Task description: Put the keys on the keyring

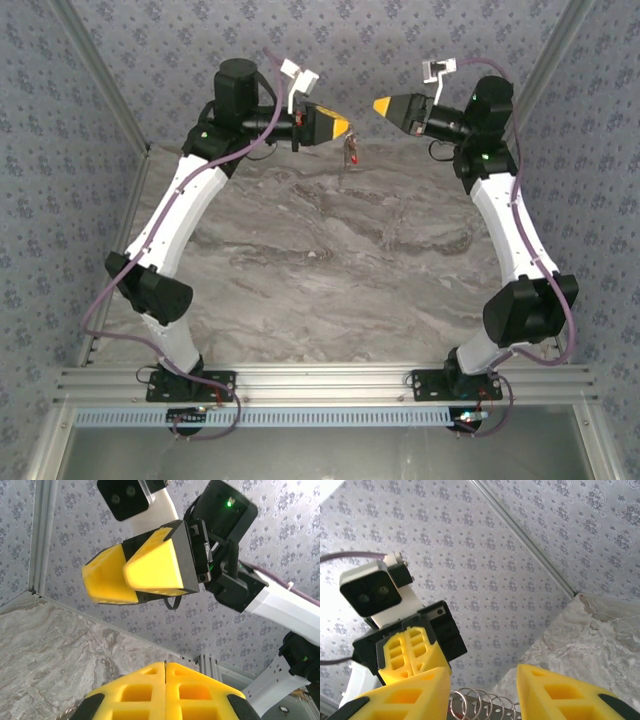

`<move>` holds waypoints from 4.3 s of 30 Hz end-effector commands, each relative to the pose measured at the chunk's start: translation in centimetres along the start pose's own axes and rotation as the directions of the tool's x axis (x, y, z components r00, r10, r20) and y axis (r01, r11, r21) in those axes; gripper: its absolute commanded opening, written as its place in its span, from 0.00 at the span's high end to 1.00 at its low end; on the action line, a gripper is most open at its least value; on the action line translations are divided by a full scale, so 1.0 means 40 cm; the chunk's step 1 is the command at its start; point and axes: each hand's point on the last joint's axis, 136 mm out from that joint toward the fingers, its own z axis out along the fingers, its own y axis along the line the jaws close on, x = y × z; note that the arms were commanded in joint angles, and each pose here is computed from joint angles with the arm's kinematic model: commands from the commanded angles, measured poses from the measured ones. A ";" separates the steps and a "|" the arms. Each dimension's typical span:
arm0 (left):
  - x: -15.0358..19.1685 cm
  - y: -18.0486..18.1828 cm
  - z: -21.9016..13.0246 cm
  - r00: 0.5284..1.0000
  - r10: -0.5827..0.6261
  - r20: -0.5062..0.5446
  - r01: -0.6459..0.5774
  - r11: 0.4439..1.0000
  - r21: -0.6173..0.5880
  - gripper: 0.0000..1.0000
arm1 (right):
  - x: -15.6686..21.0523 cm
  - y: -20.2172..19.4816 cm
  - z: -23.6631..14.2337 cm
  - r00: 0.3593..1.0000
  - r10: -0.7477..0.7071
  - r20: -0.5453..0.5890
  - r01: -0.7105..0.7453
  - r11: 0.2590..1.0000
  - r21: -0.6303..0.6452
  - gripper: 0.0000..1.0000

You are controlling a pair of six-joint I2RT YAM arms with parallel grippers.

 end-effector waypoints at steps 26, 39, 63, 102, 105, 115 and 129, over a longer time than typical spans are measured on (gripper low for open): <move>-0.128 -0.054 -0.069 0.977 0.104 0.188 -0.096 0.994 -0.050 1.00 | 0.081 0.135 0.061 0.999 0.003 -0.053 -0.011 0.989 -0.148 0.57; -0.124 -0.053 -0.078 0.975 0.103 0.197 -0.093 0.994 -0.058 1.00 | 0.097 0.153 0.084 0.997 0.005 -0.075 -0.018 0.985 -0.174 0.88; -0.141 -0.042 -0.114 0.940 0.065 0.334 -0.049 0.997 -0.055 1.00 | 0.094 0.146 0.156 0.991 0.066 -0.114 -0.095 0.956 -0.279 1.00; -0.225 0.007 -0.086 0.846 -0.030 0.532 0.042 0.999 -0.010 1.00 | 0.084 0.096 0.170 0.982 0.138 -0.127 -0.170 0.940 -0.295 0.97; -0.228 0.007 -0.086 0.843 -0.031 0.537 0.043 0.999 -0.008 1.00 | 0.092 0.080 0.174 0.978 0.157 -0.136 -0.190 0.940 -0.284 0.79; -0.246 -0.003 -0.097 0.832 -0.019 0.554 0.033 0.999 -0.015 1.00 | 0.116 -0.021 0.076 0.977 0.193 -0.086 -0.200 0.976 -0.082 0.63; -0.246 -0.007 -0.100 0.822 -0.044 0.568 0.050 0.999 0.004 1.00 | 0.009 0.073 -0.001 0.996 0.063 0.064 -0.063 0.998 -0.007 0.55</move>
